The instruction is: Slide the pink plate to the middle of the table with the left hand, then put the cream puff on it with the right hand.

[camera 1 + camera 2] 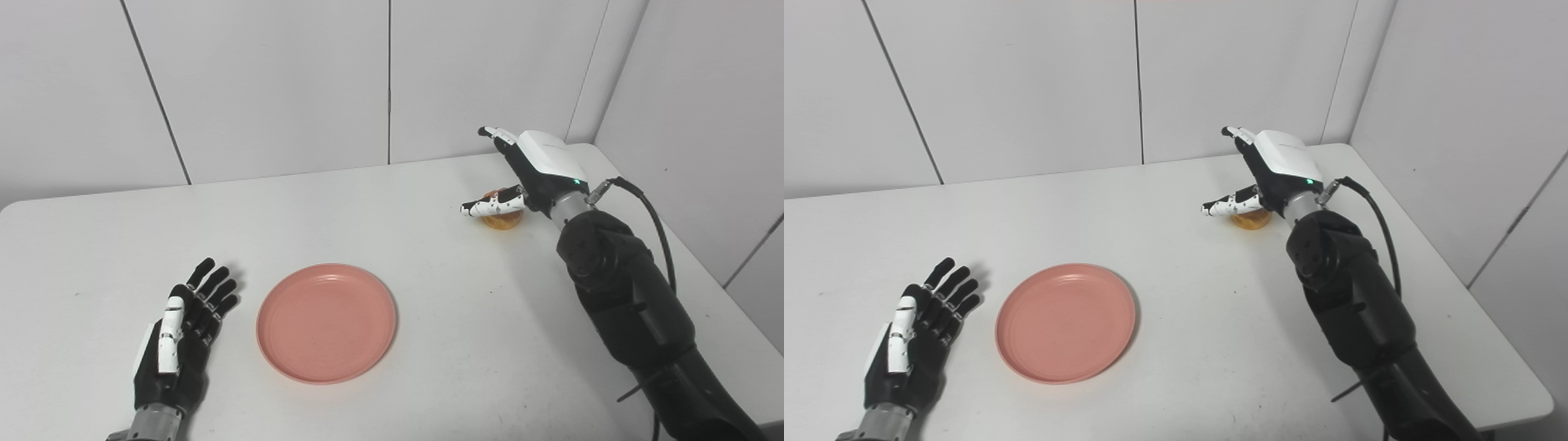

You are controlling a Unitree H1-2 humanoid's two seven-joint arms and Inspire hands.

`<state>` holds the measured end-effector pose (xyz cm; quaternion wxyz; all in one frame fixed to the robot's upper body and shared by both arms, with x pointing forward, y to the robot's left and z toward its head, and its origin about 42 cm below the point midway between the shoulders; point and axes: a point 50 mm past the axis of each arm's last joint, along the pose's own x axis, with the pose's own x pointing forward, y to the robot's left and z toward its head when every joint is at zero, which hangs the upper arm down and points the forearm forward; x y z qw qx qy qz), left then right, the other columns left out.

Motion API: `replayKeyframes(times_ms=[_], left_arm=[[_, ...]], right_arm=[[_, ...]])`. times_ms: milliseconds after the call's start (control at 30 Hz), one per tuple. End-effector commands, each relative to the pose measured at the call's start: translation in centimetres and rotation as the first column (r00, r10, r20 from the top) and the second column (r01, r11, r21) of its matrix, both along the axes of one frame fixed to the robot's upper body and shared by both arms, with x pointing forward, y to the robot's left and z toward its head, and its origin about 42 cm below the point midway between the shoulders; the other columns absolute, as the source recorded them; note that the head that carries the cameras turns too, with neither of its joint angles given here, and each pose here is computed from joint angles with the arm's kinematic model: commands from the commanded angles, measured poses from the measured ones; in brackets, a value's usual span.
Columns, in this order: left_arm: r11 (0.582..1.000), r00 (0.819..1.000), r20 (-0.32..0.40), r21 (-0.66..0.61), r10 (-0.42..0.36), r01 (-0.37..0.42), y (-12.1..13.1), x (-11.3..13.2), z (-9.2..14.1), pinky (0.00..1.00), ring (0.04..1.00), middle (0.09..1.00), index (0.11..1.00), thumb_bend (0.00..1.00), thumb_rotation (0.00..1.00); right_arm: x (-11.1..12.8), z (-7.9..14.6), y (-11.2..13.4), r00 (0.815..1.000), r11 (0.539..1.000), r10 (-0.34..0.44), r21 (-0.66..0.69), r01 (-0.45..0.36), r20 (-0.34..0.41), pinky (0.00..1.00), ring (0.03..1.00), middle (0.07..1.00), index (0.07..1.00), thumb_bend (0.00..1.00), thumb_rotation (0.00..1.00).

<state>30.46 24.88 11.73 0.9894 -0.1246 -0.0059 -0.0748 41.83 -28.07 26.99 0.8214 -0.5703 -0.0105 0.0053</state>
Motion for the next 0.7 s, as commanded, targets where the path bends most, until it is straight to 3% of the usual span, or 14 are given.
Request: replayKeyframes(times_ms=[0, 400, 667], left_arm=[[1.0, 1.0, -0.014, 0.001, 0.01, -0.01, 0.4, -0.2, 0.0, 0.9, 0.884, 0.887, 0.864, 0.42, 1.0], [1.0, 1.0, -0.014, 0.0, 0.01, -0.01, 0.6, -0.3, -0.1, 0.89, 0.884, 0.885, 0.864, 0.42, 1.0], [1.0, 1.0, -0.011, 0.002, 0.008, -0.008, 0.8, -0.4, 0.0, 0.89, 0.882, 0.886, 0.867, 0.43, 1.0]], right_arm=[[1.0, 2.6, -0.7, 0.998, 0.999, -0.029, -0.022, 0.03, 0.057, 0.71, 0.905, 0.963, 0.928, 0.89, 0.44], [3.5, 0.4, -1.9, 0.996, 0.995, -0.085, -0.045, 0.084, -0.024, 0.73, 0.898, 0.972, 0.955, 0.92, 0.51], [4.7, -0.5, -2.2, 0.991, 0.994, -0.111, -0.027, 0.109, -0.068, 0.78, 0.924, 0.971, 0.953, 0.92, 0.49]])
